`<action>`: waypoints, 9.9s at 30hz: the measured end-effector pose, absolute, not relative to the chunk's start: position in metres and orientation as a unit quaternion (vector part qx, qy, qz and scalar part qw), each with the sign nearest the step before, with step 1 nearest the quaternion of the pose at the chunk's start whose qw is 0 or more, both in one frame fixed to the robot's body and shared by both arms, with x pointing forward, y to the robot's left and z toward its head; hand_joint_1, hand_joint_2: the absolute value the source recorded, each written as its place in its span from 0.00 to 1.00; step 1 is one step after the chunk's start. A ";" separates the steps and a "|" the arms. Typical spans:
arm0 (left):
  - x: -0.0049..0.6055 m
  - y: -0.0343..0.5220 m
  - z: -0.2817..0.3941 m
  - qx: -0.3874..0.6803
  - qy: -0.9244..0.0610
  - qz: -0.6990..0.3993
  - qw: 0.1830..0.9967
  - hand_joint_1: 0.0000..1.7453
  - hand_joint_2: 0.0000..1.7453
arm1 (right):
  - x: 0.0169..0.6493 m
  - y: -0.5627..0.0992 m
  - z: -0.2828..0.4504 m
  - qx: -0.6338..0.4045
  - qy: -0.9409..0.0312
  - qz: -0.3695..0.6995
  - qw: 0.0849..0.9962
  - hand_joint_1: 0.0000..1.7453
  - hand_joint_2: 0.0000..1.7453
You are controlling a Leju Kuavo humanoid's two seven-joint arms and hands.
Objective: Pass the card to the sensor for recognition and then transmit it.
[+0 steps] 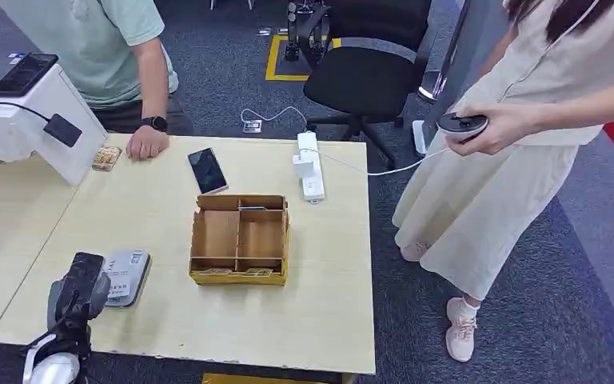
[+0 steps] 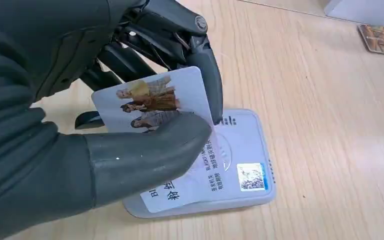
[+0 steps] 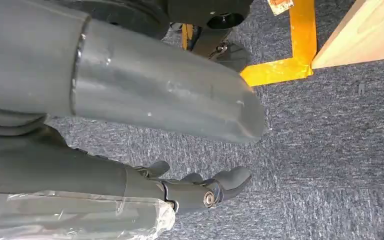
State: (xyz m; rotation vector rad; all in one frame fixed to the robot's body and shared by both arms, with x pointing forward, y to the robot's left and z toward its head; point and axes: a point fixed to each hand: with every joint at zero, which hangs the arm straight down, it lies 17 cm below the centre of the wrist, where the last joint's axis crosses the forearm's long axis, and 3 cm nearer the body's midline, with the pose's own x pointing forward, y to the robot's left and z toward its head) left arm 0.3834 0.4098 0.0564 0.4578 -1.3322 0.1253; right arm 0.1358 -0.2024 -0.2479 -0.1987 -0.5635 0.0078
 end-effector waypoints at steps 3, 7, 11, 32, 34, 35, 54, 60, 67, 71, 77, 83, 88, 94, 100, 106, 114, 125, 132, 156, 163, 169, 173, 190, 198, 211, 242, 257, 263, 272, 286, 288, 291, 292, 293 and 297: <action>0.390 0.403 0.059 0.207 -0.616 0.055 0.758 1.00 1.00 | 0.138 -0.203 -0.248 -0.098 -0.279 0.003 0.955 0.00 0.00; 0.398 0.397 0.063 0.205 -0.621 0.055 0.755 1.00 1.00 | 0.138 -0.203 -0.247 -0.098 -0.279 0.001 0.955 0.00 0.00; 0.405 0.394 0.070 0.207 -0.630 0.060 0.746 1.00 1.00 | 0.138 -0.203 -0.247 -0.099 -0.278 -0.001 0.955 0.00 0.00; 0.436 0.420 0.067 0.275 -0.603 0.025 0.748 1.00 1.00 | 0.139 -0.202 -0.248 -0.096 -0.275 0.001 0.957 0.00 0.00; 0.435 0.424 0.063 0.282 -0.598 0.020 0.750 1.00 1.00 | 0.139 -0.201 -0.248 -0.095 -0.275 0.000 0.957 0.00 0.00; 0.434 0.425 0.061 0.283 -0.596 0.019 0.751 1.00 1.00 | 0.139 -0.201 -0.248 -0.094 -0.275 0.000 0.957 0.00 0.00; 0.418 0.439 0.037 0.322 -0.548 -0.026 0.771 1.00 1.00 | 0.148 -0.201 -0.246 -0.092 -0.281 -0.009 0.955 0.00 0.00; 0.416 0.440 0.034 0.327 -0.544 -0.029 0.772 1.00 1.00 | 0.148 -0.202 -0.246 -0.093 -0.281 -0.009 0.955 0.00 0.00; 0.416 0.440 0.034 0.327 -0.544 -0.029 0.772 1.00 1.00 | 0.149 -0.202 -0.246 -0.093 -0.281 -0.009 0.955 0.00 0.00; 0.416 0.440 0.034 0.329 -0.544 -0.031 0.772 1.00 1.00 | 0.149 -0.202 -0.246 -0.093 -0.282 -0.009 0.955 0.00 0.00; 0.414 0.437 0.027 0.333 -0.532 -0.046 0.777 1.00 1.00 | 0.149 -0.203 -0.245 -0.095 -0.282 -0.014 0.955 0.00 0.00; 0.417 0.431 0.029 0.327 -0.541 -0.046 0.774 1.00 1.00 | 0.149 -0.206 -0.245 -0.101 -0.282 -0.019 0.954 0.00 0.00; 0.424 0.423 0.034 0.310 -0.552 -0.040 0.773 1.00 1.00 | 0.150 -0.209 -0.245 -0.104 -0.283 -0.024 0.953 0.00 0.00; 0.434 0.413 0.082 0.282 -0.627 -0.011 0.726 1.00 1.00 | 0.146 -0.210 -0.245 -0.106 -0.286 -0.029 0.952 0.00 0.00; 0.448 0.416 0.170 0.325 -0.702 -0.010 0.634 1.00 1.00 | 0.146 -0.210 -0.245 -0.105 -0.288 -0.028 0.951 0.00 0.00; 0.452 0.413 0.222 0.313 -0.751 0.016 0.581 1.00 1.00 | 0.147 -0.211 -0.244 -0.106 -0.291 -0.028 0.950 0.00 0.00; 0.455 0.416 0.259 0.375 -0.760 -0.001 0.530 1.00 1.00 | 0.148 -0.209 -0.244 -0.104 -0.290 -0.016 0.951 0.00 0.00; 0.484 0.405 0.263 0.420 -0.743 -0.028 0.520 1.00 1.00 | 0.152 -0.203 -0.243 -0.100 -0.291 0.004 0.952 0.00 0.00; 0.502 0.396 0.265 0.419 -0.741 -0.028 0.524 1.00 1.00 | 0.152 -0.202 -0.243 -0.100 -0.291 0.010 0.951 0.00 0.00; 0.522 0.381 0.281 0.389 -0.758 -0.008 0.524 0.00 1.00 | 0.152 -0.201 -0.243 -0.100 -0.290 0.008 0.952 0.00 0.00; 0.519 0.382 0.287 0.395 -0.764 -0.001 0.510 0.00 1.00 | 0.152 -0.202 -0.243 -0.103 -0.291 0.010 0.951 0.00 0.00; 0.515 0.390 0.289 0.414 -0.761 -0.008 0.499 0.00 1.00 | 0.152 -0.201 -0.243 -0.102 -0.291 0.012 0.951 0.00 0.00; 0.509 0.396 0.293 0.443 -0.756 -0.030 0.481 0.00 1.00 | 0.153 -0.200 -0.243 -0.100 -0.292 0.013 0.951 0.00 0.00; 0.448 0.442 0.264 0.494 -0.726 -0.054 0.475 0.00 1.00 | 0.152 -0.199 -0.243 -0.096 -0.291 0.007 0.952 0.00 0.00; 0.411 0.451 0.241 0.514 -0.703 -0.103 0.481 0.00 1.00 | 0.152 -0.199 -0.243 -0.093 -0.293 0.001 0.952 0.00 0.00; 0.373 0.432 0.225 0.530 -0.685 -0.175 0.468 0.00 1.00 | 0.153 -0.198 -0.242 -0.089 -0.298 -0.007 0.950 0.00 0.00; 0.345 0.383 0.191 0.543 -0.654 -0.268 0.453 0.00 1.00 | 0.156 -0.201 -0.240 -0.092 -0.305 -0.017 0.948 0.00 0.00; 0.343 0.299 0.147 0.489 -0.663 -0.331 0.460 0.00 1.00 | 0.157 -0.202 -0.240 -0.093 -0.305 -0.027 0.947 0.00 0.00; 0.345 0.269 0.131 0.457 -0.668 -0.388 0.441 0.00 1.00 | 0.160 -0.202 -0.239 -0.093 -0.307 -0.027 0.947 0.00 0.00; 0.349 0.223 0.091 0.387 -0.656 -0.500 0.412 0.00 1.00 | 0.164 -0.202 -0.238 -0.091 -0.309 -0.024 0.946 0.00 0.00; 0.361 0.205 0.065 0.339 -0.628 -0.595 0.370 0.00 1.00 | 0.168 -0.198 -0.238 -0.084 -0.309 -0.013 0.947 0.00 0.00; 0.365 0.207 0.066 0.342 -0.626 -0.598 0.366 0.00 1.00 | 0.168 -0.198 -0.238 -0.084 -0.309 -0.012 0.947 0.00 0.00; 0.368 0.208 0.067 0.344 -0.625 -0.599 0.363 0.00 1.00 | 0.170 -0.198 -0.238 -0.083 -0.310 -0.010 0.947 0.00 0.00; 0.368 0.209 0.068 0.345 -0.625 -0.599 0.362 0.00 1.00 | 0.170 -0.198 -0.237 -0.083 -0.311 -0.009 0.947 0.00 0.00; 0.369 0.209 0.068 0.345 -0.625 -0.600 0.362 0.00 1.00 | 0.170 -0.198 -0.237 -0.083 -0.311 -0.009 0.947 0.00 0.00; 0.369 0.211 0.066 0.346 -0.623 -0.602 0.362 0.00 1.00 | 0.171 -0.197 -0.237 -0.083 -0.312 -0.008 0.946 0.00 0.00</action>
